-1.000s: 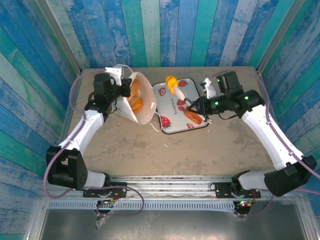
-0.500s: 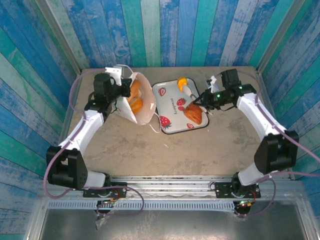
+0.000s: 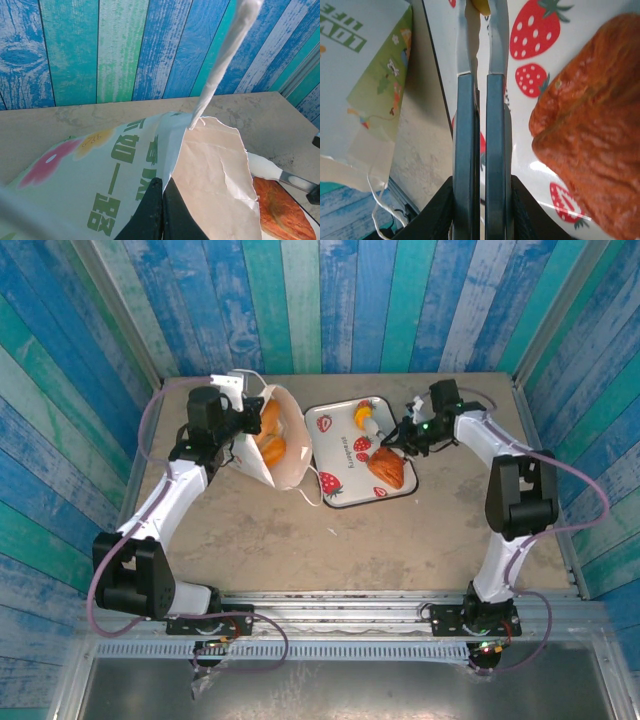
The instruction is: Take the fake bread out of the paper bag
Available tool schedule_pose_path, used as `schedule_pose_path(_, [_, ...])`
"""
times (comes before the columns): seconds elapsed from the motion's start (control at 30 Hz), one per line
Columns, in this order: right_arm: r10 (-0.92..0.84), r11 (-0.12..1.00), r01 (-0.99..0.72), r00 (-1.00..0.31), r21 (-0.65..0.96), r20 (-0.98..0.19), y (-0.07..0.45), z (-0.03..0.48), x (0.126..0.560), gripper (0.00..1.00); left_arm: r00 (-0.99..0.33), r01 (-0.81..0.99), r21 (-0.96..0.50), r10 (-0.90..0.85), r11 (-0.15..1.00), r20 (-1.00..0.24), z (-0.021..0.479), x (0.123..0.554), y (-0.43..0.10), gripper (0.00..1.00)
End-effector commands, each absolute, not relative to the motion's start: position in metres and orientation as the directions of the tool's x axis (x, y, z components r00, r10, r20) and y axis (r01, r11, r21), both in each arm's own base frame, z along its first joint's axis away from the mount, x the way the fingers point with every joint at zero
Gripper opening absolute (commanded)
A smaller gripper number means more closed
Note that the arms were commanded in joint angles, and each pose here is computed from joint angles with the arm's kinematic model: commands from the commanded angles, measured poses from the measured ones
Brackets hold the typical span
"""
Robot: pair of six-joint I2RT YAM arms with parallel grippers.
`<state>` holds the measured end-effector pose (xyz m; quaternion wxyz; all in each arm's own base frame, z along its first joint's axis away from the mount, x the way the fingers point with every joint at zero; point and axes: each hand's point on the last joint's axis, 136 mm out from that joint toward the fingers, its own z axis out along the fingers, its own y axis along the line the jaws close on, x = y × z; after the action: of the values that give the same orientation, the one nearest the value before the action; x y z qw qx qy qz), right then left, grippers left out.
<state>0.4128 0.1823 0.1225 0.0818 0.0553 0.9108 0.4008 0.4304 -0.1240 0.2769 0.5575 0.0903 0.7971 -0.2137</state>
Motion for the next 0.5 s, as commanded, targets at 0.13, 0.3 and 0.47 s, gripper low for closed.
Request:
schedule_pose_path(0.13, [0.177, 0.612, 0.013, -0.977, 0.79, -0.12, 0.187, 0.127, 0.445, 0.06, -0.306, 0.416, -0.229, -0.102, 0.88, -0.947, 0.3, 0.432, -0.128, 0.0])
schedule_pose_path(0.3, [0.201, 0.598, 0.044, -0.975, 0.8, -0.096, 0.183, 0.122, 0.453, 0.12, -0.309, 0.419, -0.231, -0.102, 0.878, -0.946, 0.299, 0.433, -0.129, 0.0])
schedule_pose_path(0.47, [0.226, 0.582, 0.057, -0.969, 0.811, -0.095, 0.178, 0.123, 0.452, 0.22, -0.309, 0.42, -0.233, -0.103, 0.877, -0.946, 0.299, 0.433, -0.129, 0.0])
